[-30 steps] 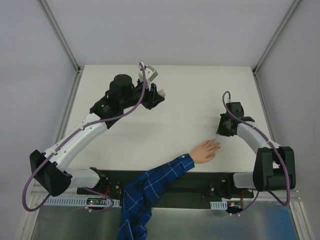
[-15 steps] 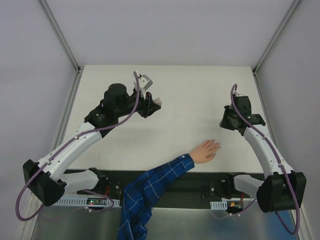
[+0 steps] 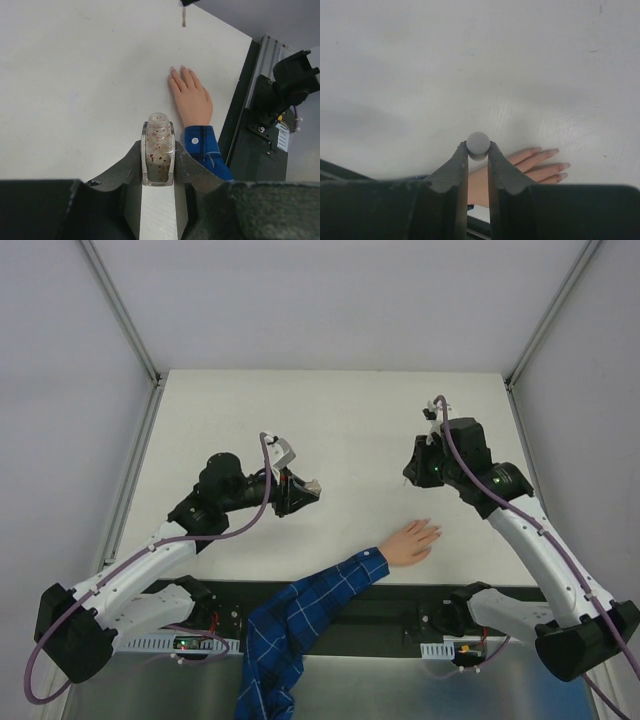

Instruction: Paint the nails

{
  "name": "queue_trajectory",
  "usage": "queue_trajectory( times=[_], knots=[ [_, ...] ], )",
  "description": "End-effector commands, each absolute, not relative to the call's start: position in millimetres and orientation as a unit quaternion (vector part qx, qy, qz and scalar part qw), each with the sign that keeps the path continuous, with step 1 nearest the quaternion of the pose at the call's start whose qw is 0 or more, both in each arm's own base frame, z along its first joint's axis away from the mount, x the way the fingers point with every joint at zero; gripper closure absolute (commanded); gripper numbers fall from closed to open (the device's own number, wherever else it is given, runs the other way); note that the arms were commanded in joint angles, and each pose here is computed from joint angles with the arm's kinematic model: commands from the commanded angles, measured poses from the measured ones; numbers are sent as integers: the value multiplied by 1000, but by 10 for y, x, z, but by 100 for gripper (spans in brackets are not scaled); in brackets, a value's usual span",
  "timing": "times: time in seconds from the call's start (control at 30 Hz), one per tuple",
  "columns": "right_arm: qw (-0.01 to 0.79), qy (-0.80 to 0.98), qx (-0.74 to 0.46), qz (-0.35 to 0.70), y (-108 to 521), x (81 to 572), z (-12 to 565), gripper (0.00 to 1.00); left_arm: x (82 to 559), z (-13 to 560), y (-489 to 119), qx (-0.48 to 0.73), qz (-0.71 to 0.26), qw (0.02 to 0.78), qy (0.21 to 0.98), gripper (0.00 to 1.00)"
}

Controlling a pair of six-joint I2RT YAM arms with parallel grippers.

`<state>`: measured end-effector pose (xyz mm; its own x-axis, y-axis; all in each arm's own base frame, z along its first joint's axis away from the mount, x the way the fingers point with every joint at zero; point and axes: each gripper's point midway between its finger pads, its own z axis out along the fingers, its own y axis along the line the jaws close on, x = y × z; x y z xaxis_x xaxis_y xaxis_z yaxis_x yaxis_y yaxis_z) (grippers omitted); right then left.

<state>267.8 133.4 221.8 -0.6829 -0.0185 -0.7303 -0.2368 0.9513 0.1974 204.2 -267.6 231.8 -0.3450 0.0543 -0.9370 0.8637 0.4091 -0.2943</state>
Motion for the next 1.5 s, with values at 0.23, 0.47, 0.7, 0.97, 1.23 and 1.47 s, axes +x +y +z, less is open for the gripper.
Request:
queue_trajectory(
  times=[0.23,0.47,0.7,0.97,1.23,1.47],
  knots=[
    [425,840,-147,304,2208,1990,3148,100,1506,2601,-2894,461,-526,465,542,100],
    [404,810,-202,374,2779,1653,3446,100,1444,2568,-2901,474,-525,469,529,100],
    [426,802,-223,354,3040,1624,3442,100,1368,2571,-2883,484,-520,482,512,100],
    [436,798,-215,355,3071,1651,3455,100,1323,2595,-2886,489,-520,485,505,100],
    [428,798,-222,362,3179,1657,3394,100,1313,2611,-2879,488,-519,491,501,100],
    [423,802,-220,359,3147,1637,3305,99,1312,2637,-2874,487,-518,495,499,100]
  ],
)
